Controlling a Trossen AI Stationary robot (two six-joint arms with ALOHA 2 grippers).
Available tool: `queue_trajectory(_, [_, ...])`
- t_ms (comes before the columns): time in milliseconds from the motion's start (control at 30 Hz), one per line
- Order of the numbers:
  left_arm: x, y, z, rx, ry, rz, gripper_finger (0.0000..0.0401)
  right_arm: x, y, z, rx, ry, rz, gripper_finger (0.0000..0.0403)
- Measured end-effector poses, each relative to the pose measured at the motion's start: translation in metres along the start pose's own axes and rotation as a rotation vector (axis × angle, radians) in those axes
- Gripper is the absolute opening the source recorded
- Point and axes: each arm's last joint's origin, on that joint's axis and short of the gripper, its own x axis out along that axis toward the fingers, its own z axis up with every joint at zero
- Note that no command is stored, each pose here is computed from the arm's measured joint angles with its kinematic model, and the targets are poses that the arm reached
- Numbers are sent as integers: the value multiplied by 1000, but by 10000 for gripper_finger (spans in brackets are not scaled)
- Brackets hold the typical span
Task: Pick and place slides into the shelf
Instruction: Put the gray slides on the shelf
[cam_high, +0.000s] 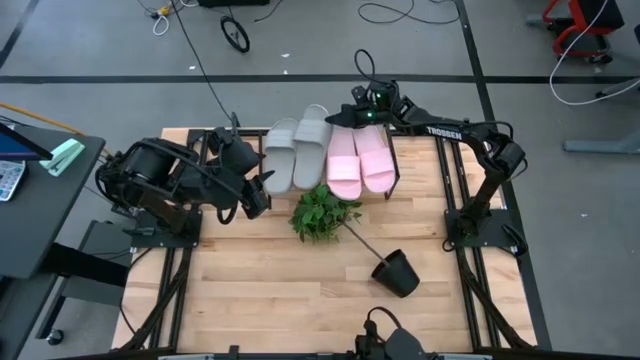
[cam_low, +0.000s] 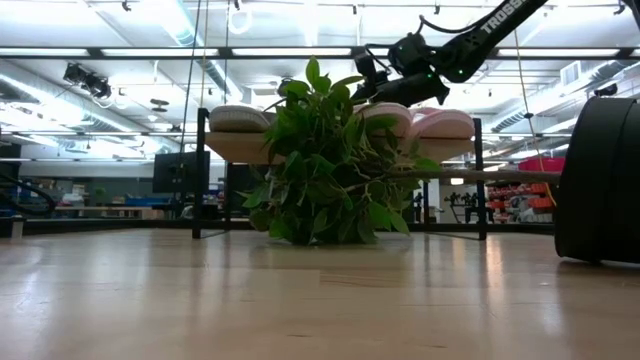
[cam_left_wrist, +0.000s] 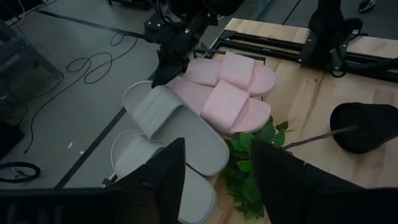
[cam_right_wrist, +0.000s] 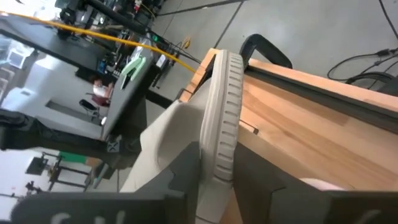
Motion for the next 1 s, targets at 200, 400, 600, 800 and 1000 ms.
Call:
queue_trajectory(200, [0, 0, 0, 1, -3, 6, 189, -2, 3, -4, -40, 33, -8, 125])
queue_trajectory(400, [1, 2, 1, 0, -11, 28, 184, -6, 9, -2, -60, 24, 5, 176])
queue_trajectory(600, [3, 3, 2, -1, -10, 38, 186, -5, 7, -5, -44, 29, -33, 209])
queue_trajectory(800, [4, 4, 2, -5, -10, 43, 184, -2, 10, -8, -134, 14, -59, 213])
queue_trajectory(1000, [4, 4, 2, -6, -11, 43, 179, 3, 13, -12, -210, -13, -99, 226])
